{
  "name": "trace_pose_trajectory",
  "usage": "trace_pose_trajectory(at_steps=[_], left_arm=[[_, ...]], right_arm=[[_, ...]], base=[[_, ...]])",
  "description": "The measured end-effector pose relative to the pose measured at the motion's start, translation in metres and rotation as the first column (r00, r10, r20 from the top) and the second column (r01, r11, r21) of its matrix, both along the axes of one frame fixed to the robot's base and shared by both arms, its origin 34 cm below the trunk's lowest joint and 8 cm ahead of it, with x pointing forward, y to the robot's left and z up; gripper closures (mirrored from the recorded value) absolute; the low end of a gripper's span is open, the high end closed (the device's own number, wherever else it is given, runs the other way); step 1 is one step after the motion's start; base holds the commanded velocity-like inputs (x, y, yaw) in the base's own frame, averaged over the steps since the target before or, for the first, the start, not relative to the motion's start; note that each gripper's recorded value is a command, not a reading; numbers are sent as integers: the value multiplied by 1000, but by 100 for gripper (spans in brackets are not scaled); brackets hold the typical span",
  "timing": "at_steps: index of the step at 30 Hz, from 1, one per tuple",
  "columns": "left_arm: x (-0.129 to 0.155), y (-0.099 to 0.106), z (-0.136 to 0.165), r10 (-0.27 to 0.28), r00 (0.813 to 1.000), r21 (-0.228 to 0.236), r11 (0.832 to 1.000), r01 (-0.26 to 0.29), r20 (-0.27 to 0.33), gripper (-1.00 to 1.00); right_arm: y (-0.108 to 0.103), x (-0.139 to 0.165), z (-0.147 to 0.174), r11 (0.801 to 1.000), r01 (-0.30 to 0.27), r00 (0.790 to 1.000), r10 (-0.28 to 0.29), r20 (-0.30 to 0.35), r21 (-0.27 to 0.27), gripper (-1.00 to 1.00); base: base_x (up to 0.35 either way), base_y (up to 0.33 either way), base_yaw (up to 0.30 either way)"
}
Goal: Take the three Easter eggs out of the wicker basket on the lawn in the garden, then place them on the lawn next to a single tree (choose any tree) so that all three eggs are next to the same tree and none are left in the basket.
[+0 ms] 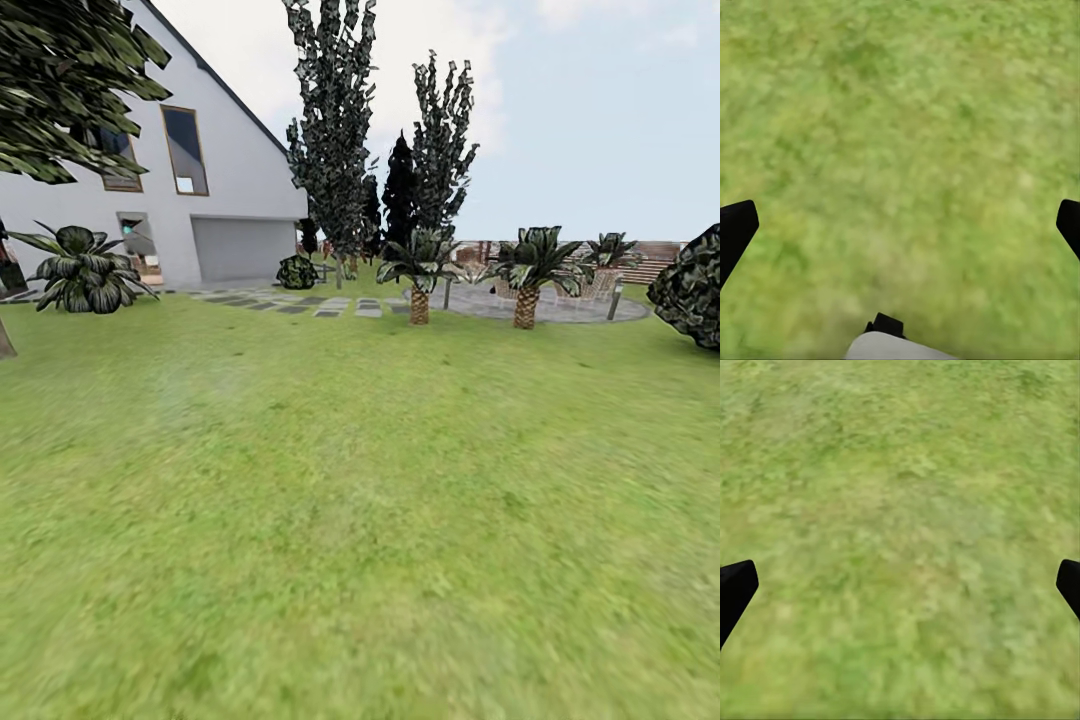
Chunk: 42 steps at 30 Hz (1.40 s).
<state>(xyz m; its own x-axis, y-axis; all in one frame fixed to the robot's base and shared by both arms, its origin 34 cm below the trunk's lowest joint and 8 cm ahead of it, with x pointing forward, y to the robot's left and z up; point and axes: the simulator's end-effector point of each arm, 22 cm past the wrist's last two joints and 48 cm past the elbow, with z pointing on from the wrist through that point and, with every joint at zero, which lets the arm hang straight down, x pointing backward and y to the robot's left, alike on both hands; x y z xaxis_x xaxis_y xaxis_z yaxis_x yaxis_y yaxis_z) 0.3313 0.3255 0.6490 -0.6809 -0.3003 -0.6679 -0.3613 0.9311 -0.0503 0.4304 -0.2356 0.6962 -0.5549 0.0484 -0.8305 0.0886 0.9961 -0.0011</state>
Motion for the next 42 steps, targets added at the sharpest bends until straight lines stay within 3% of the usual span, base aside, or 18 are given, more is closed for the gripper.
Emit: trace_pose_trajectory(at_steps=[42], left_arm=[[-17, 3, 33, 3, 1000, 3, 1000, -3, -2, -100]], right_arm=[[-1, -16, 34, 1000, -1, 1000, 1, 0, -2, -100]], base=[[270, 0, -4]])
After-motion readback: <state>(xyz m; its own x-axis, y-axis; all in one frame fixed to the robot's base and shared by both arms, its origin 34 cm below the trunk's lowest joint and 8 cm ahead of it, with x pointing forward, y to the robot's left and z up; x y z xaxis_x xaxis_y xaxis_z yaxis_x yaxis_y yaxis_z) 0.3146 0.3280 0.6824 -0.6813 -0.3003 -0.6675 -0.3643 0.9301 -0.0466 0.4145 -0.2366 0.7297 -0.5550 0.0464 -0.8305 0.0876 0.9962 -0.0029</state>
